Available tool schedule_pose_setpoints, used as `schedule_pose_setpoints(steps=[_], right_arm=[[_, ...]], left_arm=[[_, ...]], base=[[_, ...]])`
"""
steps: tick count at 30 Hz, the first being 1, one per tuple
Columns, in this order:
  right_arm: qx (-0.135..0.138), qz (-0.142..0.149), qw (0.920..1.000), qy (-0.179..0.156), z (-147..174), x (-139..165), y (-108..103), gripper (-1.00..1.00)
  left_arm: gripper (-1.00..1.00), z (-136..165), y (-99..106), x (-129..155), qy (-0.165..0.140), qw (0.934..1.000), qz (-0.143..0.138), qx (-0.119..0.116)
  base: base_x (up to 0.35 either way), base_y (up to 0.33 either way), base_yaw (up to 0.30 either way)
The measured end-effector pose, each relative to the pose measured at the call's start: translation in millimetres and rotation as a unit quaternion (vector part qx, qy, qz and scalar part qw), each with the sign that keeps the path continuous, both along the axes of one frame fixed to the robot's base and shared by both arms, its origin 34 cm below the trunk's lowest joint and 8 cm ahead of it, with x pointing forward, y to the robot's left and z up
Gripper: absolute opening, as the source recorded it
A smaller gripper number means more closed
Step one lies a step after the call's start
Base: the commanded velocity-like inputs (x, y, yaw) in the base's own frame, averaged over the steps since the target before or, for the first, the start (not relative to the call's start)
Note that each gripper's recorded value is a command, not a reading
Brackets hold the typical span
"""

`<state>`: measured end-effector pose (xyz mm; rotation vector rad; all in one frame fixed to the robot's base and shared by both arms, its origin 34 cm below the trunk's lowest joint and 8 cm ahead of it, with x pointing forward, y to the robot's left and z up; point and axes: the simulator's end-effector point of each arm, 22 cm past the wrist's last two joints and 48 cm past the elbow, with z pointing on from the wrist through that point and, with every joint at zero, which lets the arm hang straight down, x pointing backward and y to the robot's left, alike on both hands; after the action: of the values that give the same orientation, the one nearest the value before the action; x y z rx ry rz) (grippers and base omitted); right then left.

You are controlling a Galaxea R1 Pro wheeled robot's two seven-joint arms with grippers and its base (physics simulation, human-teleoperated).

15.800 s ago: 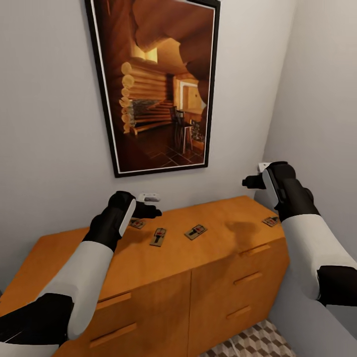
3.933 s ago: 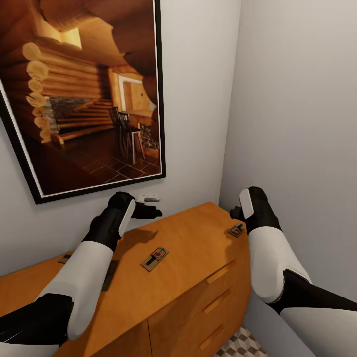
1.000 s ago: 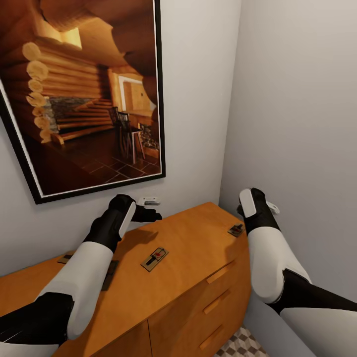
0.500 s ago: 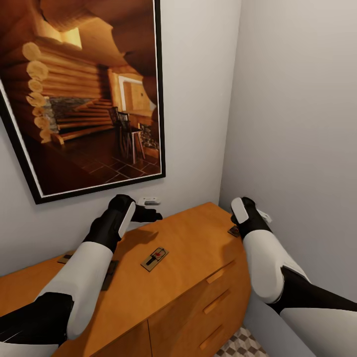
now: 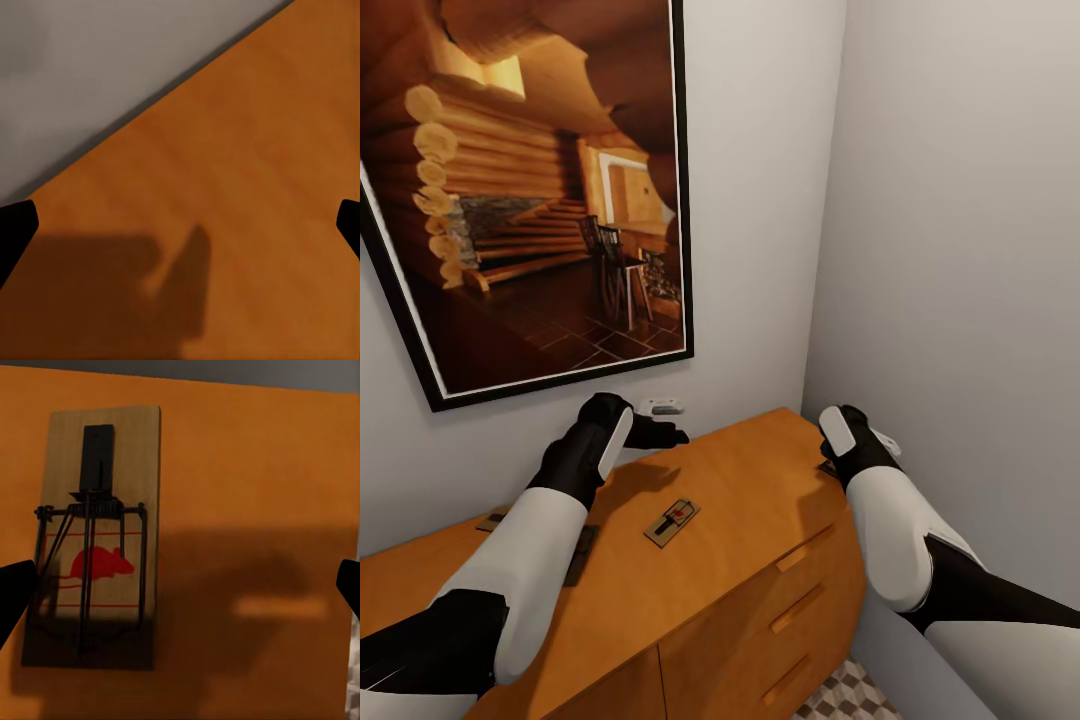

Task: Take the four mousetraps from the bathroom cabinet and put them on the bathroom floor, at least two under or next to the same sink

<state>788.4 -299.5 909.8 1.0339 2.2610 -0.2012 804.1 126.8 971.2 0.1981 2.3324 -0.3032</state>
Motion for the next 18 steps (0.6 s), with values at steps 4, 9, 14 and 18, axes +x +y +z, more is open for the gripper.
schedule_pose_setpoints(steps=[4,9,14,18], right_arm=[[0.0,0.0,1.0,0.001,-0.6,-0.2,0.3,1.0],[-0.001,0.0,1.0,0.001,-0.9,-0.3,0.5,1.0],[-0.005,0.003,1.0,0.0,0.6,0.5,0.7,1.0],[-0.016,0.008,0.9998,-0.002,4.2,2.1,0.7,1.0]], left_arm=[[1.0,-0.6,-0.1,-0.1,0.001,1.0,0.0,0.0],[1.0,-1.6,-0.2,-0.3,0.002,1.0,0.0,0.0],[1.0,-2.0,-0.2,-0.4,0.002,1.0,0.0,0.0],[1.0,-2.5,-0.2,-0.5,0.003,1.0,0.0,0.0]], base=[[0.0,0.0,0.0],[0.0,0.0,0.0],[0.0,0.0,0.0],[0.0,0.0,0.0]])
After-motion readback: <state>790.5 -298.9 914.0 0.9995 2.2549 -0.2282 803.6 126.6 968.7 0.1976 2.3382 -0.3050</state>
